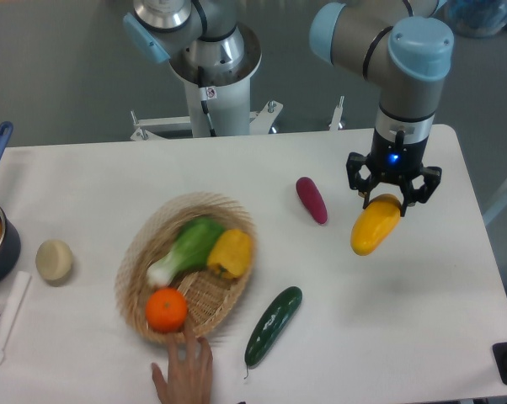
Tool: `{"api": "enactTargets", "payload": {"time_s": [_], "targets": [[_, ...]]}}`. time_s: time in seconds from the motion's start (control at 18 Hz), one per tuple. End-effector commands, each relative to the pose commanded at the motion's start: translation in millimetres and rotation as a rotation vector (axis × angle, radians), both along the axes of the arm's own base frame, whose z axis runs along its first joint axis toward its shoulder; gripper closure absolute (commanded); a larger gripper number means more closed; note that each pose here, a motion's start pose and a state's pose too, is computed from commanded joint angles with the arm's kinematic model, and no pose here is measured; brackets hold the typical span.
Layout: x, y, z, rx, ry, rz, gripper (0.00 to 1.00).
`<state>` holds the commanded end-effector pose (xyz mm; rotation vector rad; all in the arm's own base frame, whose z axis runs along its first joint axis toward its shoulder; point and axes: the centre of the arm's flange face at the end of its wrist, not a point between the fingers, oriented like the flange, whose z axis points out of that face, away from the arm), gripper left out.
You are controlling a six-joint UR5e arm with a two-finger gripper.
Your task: Place the mango on the table
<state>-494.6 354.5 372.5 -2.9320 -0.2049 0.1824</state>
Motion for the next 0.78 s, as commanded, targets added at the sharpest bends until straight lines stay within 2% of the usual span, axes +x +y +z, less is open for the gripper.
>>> {"api": "enactTargets", "payload": {"time_s": [0.17,0.28,0.5,0.67,0.78], "targets": [[-2,6,-19,-0.004,-0.041,0.063,0.44],[-6,9,-33,-0.013,-0.062,0.071,0.44],[-26,14,-73,-0.028,-0.057,0.081,0.44],[-39,16,-94,-0.052,-0.039,0.181,0.44],[-43,15,-104,-0.058,-0.051,0.197,0.44]]}}
